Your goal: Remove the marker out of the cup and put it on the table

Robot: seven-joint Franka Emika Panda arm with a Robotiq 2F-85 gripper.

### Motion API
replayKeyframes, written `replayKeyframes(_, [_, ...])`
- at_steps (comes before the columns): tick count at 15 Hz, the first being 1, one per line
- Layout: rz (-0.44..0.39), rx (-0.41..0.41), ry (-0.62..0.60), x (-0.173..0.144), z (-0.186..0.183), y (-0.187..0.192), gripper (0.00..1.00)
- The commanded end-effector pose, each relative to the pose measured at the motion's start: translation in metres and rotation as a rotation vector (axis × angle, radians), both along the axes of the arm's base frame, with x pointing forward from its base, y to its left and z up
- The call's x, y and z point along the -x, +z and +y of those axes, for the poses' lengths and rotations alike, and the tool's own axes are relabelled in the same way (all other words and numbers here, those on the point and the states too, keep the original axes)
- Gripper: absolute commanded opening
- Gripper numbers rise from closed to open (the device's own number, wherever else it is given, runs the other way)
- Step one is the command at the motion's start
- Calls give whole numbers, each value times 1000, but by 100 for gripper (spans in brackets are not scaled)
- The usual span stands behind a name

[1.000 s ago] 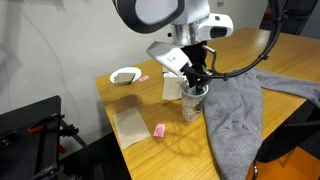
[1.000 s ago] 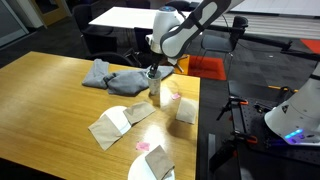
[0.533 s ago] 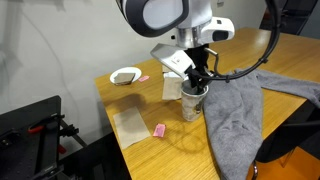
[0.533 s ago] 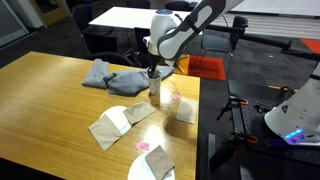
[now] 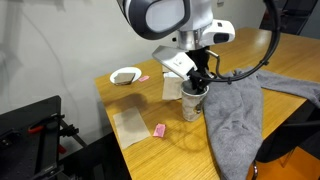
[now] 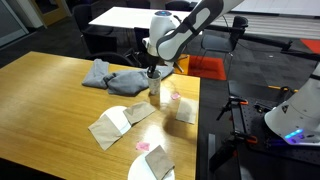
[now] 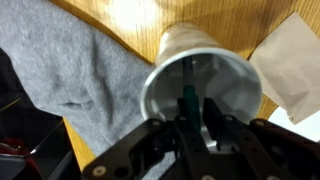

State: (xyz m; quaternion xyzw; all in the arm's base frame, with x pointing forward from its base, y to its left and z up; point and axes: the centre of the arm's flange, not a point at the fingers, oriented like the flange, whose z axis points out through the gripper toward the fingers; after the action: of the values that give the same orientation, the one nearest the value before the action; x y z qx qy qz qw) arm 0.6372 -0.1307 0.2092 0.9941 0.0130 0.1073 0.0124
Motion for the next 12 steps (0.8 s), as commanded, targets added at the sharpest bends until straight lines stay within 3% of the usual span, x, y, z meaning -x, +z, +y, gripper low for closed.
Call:
replayKeyframes(1, [-32, 4, 32, 0, 0, 4, 0])
replayKeyframes(12, [-127, 45, 61, 36, 20, 67, 3])
